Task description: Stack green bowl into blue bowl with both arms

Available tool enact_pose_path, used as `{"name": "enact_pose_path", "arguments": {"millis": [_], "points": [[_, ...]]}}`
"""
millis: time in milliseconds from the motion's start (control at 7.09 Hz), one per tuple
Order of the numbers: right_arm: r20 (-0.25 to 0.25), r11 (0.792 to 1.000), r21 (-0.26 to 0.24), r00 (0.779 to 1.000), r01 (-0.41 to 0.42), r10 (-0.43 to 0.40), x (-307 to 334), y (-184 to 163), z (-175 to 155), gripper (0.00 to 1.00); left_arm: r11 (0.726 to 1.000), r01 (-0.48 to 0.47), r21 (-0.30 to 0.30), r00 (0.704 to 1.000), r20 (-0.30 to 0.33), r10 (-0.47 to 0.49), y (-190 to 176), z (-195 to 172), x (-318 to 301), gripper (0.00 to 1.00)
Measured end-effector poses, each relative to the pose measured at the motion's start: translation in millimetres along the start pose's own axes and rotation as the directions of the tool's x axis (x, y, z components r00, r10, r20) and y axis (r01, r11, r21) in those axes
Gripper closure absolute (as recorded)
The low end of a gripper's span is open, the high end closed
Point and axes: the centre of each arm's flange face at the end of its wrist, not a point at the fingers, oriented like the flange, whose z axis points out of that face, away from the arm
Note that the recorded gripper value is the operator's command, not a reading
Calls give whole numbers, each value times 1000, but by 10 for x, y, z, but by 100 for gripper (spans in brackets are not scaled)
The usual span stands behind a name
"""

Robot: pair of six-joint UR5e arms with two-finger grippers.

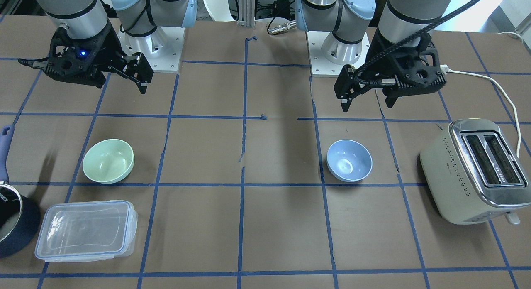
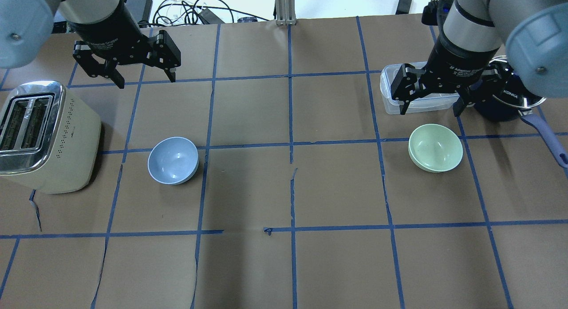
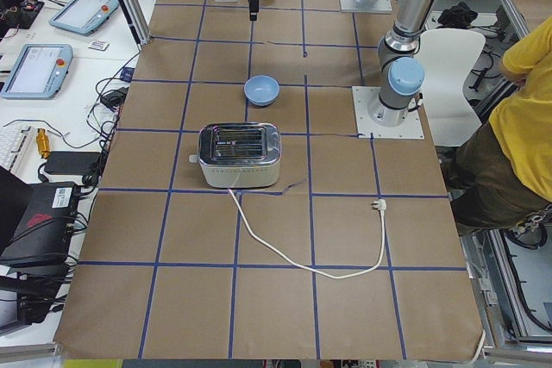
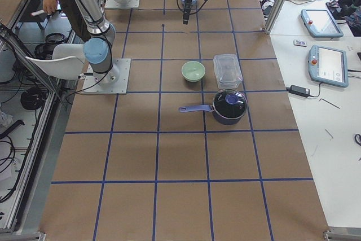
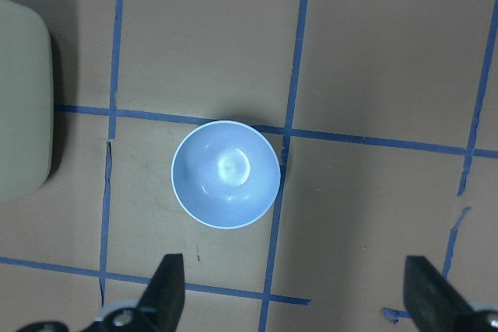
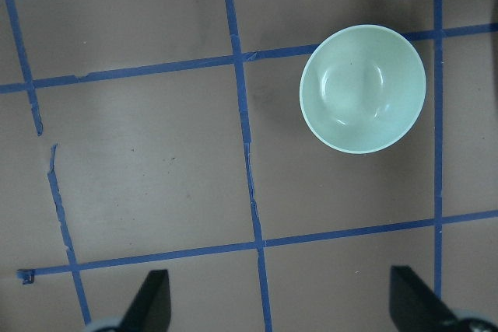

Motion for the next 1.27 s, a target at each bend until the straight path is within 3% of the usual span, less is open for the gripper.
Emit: {"name": "enact_pose_path", "arguments": {"millis": [564, 1269], "points": [[-1, 1000, -3, 1000, 3, -3, 0, -3, 15, 0, 1000, -18, 4, 1000, -4, 18, -11, 5, 16, 0], [-1, 1000, -11, 1000, 2, -2, -1, 10, 54, 0, 991, -133, 20, 991, -3, 133, -28, -15, -39, 0]]}}
